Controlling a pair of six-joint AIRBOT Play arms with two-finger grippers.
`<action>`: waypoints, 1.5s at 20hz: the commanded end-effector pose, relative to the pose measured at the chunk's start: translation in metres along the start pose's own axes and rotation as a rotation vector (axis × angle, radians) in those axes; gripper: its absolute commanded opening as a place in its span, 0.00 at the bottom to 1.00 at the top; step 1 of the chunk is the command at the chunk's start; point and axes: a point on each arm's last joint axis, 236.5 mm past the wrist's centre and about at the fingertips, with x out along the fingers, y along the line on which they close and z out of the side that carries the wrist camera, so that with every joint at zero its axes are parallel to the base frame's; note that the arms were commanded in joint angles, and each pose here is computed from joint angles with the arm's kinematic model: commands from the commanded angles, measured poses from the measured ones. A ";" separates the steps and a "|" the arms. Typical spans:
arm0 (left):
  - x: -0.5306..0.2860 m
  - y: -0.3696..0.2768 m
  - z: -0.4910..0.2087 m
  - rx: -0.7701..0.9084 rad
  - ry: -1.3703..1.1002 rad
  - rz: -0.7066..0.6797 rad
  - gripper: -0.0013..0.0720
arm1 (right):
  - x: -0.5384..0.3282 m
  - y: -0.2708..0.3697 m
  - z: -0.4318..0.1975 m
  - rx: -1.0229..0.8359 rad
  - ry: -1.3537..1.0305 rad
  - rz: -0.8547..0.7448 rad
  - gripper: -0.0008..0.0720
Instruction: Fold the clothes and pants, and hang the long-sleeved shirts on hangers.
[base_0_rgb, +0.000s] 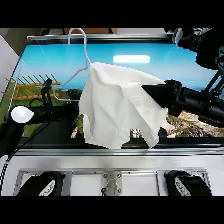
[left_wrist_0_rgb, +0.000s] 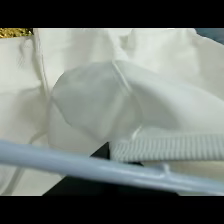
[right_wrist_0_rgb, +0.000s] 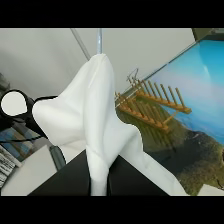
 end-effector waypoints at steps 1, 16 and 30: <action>-0.002 0.007 0.007 -0.014 -0.019 0.012 0.04 | 0.000 0.012 0.006 0.021 -0.025 0.049 0.04; -0.011 0.044 0.024 -0.095 -0.032 0.056 0.04 | -0.001 0.013 -0.011 0.026 0.046 0.052 0.04; -0.026 -0.009 0.041 0.082 -0.072 0.029 0.04 | -0.001 0.002 0.017 0.059 -0.070 0.007 0.04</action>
